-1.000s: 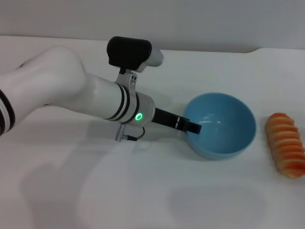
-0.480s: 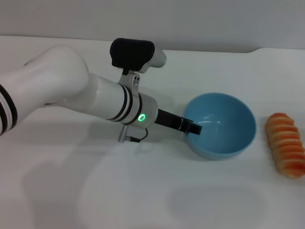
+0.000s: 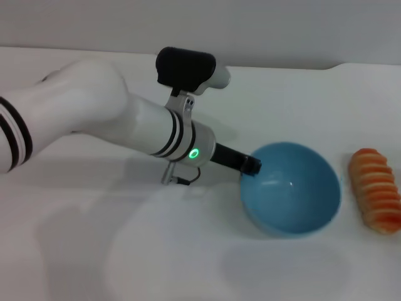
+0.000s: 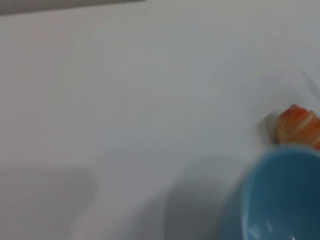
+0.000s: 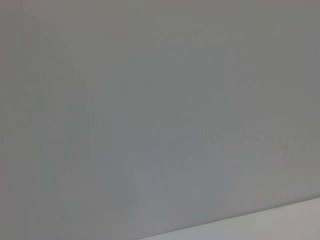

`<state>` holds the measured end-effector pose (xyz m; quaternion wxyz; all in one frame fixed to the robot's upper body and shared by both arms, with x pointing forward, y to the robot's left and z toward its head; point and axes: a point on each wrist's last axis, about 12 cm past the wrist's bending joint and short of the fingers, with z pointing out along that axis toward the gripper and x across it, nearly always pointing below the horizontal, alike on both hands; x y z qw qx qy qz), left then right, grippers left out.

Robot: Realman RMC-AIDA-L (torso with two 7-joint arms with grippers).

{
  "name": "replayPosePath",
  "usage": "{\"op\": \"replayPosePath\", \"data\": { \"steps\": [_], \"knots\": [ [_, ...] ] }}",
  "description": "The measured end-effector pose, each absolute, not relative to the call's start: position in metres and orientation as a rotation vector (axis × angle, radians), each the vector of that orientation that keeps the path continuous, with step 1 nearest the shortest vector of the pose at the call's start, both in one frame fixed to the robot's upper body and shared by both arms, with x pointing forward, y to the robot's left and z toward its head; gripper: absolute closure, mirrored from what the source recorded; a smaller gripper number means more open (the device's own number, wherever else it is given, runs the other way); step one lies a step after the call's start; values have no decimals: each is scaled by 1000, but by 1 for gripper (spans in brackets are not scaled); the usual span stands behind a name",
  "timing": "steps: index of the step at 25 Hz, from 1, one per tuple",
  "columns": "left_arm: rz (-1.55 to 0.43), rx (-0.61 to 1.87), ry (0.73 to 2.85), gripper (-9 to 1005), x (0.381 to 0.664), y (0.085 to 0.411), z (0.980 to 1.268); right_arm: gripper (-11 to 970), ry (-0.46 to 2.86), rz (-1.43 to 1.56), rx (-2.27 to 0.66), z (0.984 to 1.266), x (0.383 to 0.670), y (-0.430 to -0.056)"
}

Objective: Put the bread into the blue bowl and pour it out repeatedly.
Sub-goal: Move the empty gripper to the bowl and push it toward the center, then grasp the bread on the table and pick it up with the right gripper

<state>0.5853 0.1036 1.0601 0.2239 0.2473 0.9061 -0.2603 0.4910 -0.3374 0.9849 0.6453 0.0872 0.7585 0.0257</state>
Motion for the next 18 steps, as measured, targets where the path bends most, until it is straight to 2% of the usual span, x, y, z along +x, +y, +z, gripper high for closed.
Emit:
{"op": "replayPosePath", "data": {
  "steps": [7, 12, 18],
  "knots": [
    [-690, 753, 2484, 997, 589, 94, 1066, 471, 1726, 62, 205, 985, 491, -337],
    [-651, 797, 2448, 997, 600, 92, 1078, 474, 1727, 65, 209, 984, 490, -337],
    [-425, 890, 2365, 998, 629, 92, 1102, 478, 1722, 94, 230, 986, 493, -336]
  ]
}}
